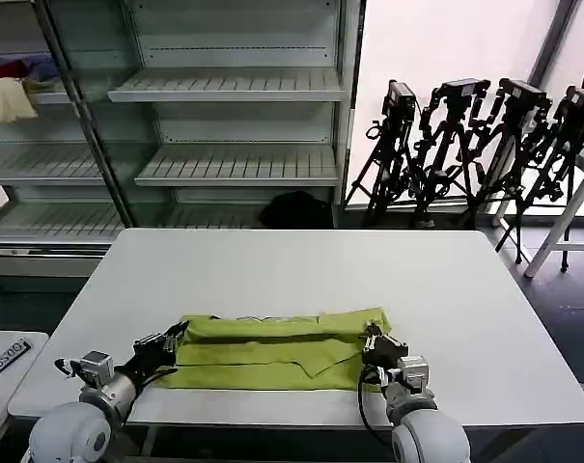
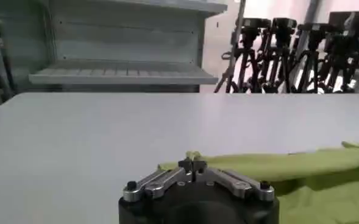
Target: Fold and organize the clothes.
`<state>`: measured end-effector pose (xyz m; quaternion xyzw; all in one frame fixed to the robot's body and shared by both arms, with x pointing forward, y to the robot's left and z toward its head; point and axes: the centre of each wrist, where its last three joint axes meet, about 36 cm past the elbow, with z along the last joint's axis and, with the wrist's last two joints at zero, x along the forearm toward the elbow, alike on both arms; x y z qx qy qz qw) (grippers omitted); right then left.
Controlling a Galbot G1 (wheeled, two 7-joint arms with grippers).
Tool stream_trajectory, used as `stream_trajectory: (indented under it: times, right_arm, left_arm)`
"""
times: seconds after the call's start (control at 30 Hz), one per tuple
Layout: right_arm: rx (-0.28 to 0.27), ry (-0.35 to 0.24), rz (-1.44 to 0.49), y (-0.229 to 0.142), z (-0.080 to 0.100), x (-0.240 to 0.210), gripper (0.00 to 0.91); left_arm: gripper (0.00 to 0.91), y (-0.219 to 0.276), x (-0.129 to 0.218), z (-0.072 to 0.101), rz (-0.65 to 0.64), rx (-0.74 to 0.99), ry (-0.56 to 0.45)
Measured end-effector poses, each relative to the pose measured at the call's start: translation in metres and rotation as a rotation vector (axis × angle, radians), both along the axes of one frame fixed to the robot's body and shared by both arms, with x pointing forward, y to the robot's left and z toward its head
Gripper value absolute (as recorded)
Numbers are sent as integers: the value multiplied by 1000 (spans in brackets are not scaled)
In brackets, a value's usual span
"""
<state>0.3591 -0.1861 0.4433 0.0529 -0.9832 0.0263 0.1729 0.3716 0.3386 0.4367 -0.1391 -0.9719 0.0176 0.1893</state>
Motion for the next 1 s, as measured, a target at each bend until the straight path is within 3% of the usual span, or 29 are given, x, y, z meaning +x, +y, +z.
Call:
stream_trajectory:
  times: [0.33,0.4,0.43,0.47,1.0]
  right_arm:
    - [-40,9,5,-2,0,-13,0]
    - [-47,14,7,0,-2,-15,907]
    - [-51,15,7,0,-2,-15,907]
    - [-58,15,5,0,-3,-16,907]
    - [-238,35,-55,3,-21,-20,907]
  left_arm:
    - [0,-5,-15,1,-18,55,4]
    - [10,-6,-15,0,-18,67,3]
    - [262,-7,-16,0,-18,71,3]
    - [907,-8,-16,0,-18,77,2]
    - [907,-17,-17,1,34,102,-41]
